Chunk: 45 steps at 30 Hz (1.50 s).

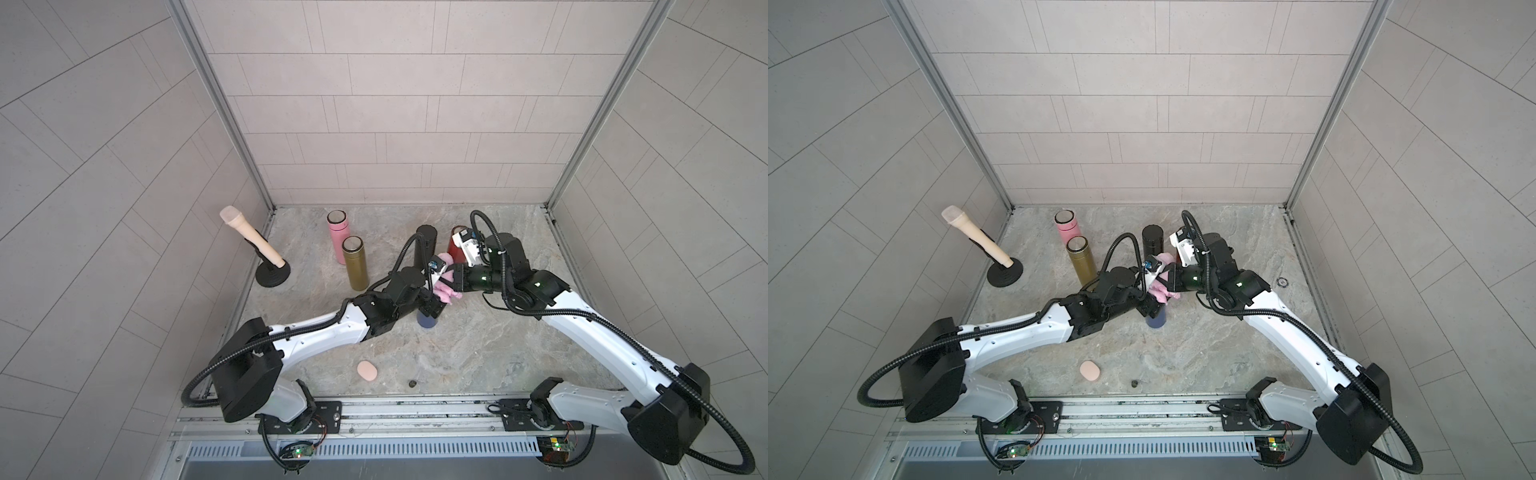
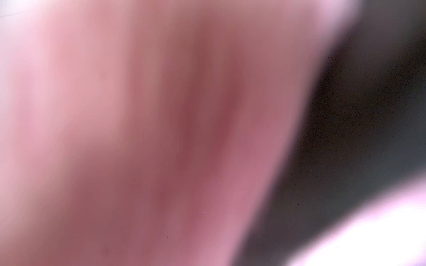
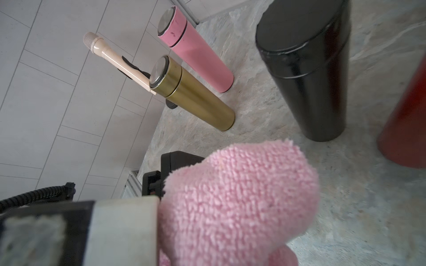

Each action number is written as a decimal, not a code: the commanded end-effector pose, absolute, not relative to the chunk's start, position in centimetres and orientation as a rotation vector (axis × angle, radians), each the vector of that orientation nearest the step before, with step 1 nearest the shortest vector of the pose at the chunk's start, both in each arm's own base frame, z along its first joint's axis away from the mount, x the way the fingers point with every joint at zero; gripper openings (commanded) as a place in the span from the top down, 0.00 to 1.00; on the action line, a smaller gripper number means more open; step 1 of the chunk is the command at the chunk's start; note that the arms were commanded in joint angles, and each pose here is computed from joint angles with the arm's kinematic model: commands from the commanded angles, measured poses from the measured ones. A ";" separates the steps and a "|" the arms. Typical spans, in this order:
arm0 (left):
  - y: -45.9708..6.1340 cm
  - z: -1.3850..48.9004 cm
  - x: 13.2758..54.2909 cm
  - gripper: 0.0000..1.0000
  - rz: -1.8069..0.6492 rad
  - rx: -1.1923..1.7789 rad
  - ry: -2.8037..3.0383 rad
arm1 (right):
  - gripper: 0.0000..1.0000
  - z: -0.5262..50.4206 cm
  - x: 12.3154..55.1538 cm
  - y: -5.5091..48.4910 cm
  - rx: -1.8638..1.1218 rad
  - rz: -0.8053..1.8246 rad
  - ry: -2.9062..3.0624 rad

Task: Wipe the surface of the thermos
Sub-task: Wipe the dirt from the surface of the thermos.

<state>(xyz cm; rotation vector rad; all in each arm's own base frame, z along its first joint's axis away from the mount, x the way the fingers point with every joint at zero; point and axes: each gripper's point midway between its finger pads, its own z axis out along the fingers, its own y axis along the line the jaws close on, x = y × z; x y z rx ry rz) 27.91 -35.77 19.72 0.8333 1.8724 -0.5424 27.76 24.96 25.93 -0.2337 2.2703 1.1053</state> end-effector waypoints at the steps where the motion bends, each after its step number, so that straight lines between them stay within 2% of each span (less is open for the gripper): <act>1: -36.7 19.2 27.4 0.14 -0.570 0.872 1.857 | 1.00 25.4 25.8 27.0 -0.303 1.243 2.278; 7: -36.8 18.2 27.5 0.26 -0.567 0.868 1.882 | 1.00 24.3 24.7 25.7 -0.299 1.172 2.336; 11: -36.9 17.5 27.5 0.28 -0.568 0.872 1.903 | 1.00 22.3 25.3 21.2 -0.203 0.796 2.466; 15: -36.9 16.9 27.4 0.27 -0.565 0.874 1.921 | 1.00 23.4 26.7 16.0 -0.064 0.454 2.411; 20: -36.6 16.6 27.5 0.27 -0.552 0.873 1.937 | 1.00 27.6 27.5 14.3 0.036 0.484 2.138; 25: -36.6 15.8 27.5 0.30 -0.544 0.879 1.958 | 1.00 30.3 26.8 11.9 0.058 0.377 2.083; 26: -36.7 15.8 27.4 0.32 -0.546 0.882 1.961 | 1.00 30.4 26.7 11.7 0.052 0.369 2.080; 29: -36.8 15.5 27.5 0.65 -0.547 0.885 1.977 | 1.00 29.6 26.1 10.2 0.091 0.325 2.089; 31: -36.9 15.5 27.4 0.95 -0.552 0.877 1.995 | 1.00 28.7 25.7 9.8 0.111 0.342 2.095; 32: -36.7 15.6 27.4 1.00 -0.551 0.866 2.007 | 1.00 28.0 25.6 9.7 0.124 0.358 2.100; 36: -35.9 17.7 27.1 1.00 -0.590 0.774 2.027 | 1.00 25.2 24.5 10.1 0.125 0.415 2.148; 45: -31.1 27.4 26.8 1.00 -0.799 0.220 1.996 | 1.00 18.4 22.4 12.2 0.166 0.655 2.201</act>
